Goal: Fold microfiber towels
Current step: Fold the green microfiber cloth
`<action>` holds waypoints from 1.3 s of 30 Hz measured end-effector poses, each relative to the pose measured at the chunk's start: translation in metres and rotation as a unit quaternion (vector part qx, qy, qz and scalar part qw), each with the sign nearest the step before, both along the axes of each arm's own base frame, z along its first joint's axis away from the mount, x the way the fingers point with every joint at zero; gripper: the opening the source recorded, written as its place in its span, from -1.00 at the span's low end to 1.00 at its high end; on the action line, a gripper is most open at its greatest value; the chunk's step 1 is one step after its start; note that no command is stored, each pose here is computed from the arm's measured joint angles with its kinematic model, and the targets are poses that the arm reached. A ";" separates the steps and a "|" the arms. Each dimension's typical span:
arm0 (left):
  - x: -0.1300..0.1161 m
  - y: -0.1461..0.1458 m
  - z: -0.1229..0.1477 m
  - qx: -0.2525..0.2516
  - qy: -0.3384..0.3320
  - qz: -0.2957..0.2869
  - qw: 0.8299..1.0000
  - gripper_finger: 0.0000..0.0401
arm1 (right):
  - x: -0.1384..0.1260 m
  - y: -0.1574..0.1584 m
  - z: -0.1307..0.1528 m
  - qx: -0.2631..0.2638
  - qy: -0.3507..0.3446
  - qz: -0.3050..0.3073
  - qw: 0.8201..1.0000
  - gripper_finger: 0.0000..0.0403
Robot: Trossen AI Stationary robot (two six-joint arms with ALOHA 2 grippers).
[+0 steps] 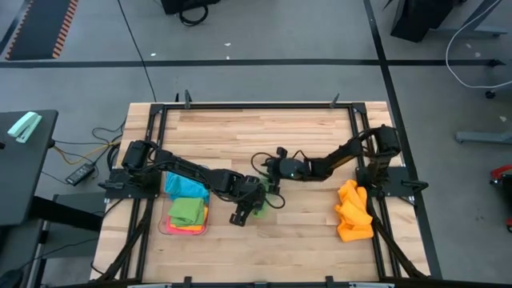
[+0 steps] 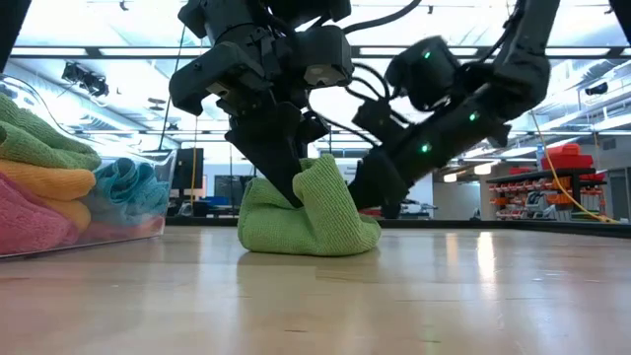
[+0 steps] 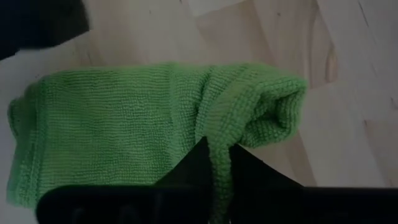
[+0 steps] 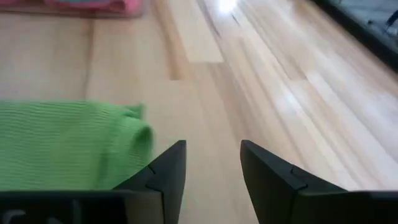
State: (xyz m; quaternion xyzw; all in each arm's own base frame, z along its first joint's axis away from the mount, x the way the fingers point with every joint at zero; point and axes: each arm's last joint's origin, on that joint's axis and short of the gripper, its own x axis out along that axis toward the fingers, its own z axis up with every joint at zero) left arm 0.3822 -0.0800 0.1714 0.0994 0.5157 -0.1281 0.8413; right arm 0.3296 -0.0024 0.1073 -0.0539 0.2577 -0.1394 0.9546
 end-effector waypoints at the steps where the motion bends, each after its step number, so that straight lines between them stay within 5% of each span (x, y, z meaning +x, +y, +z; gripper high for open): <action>1: 0.000 0.000 0.000 0.000 0.000 0.000 1.000 -0.83 | 0.000 -0.005 -0.002 0.008 0.004 -0.001 1.000 -0.20; 13: 0.004 0.014 0.000 0.011 -0.007 0.012 1.000 -0.77 | -0.005 -0.004 -0.028 0.076 0.022 0.014 0.997 -0.20; 28: -0.003 0.027 0.016 -0.010 -0.001 0.017 1.000 -0.84 | -0.005 0.003 -0.031 0.060 0.034 0.027 0.997 -0.20; 39: -0.002 0.042 0.027 0.021 -0.033 -0.013 0.999 -0.82 | -0.004 0.004 -0.031 0.061 0.031 0.029 0.997 -0.20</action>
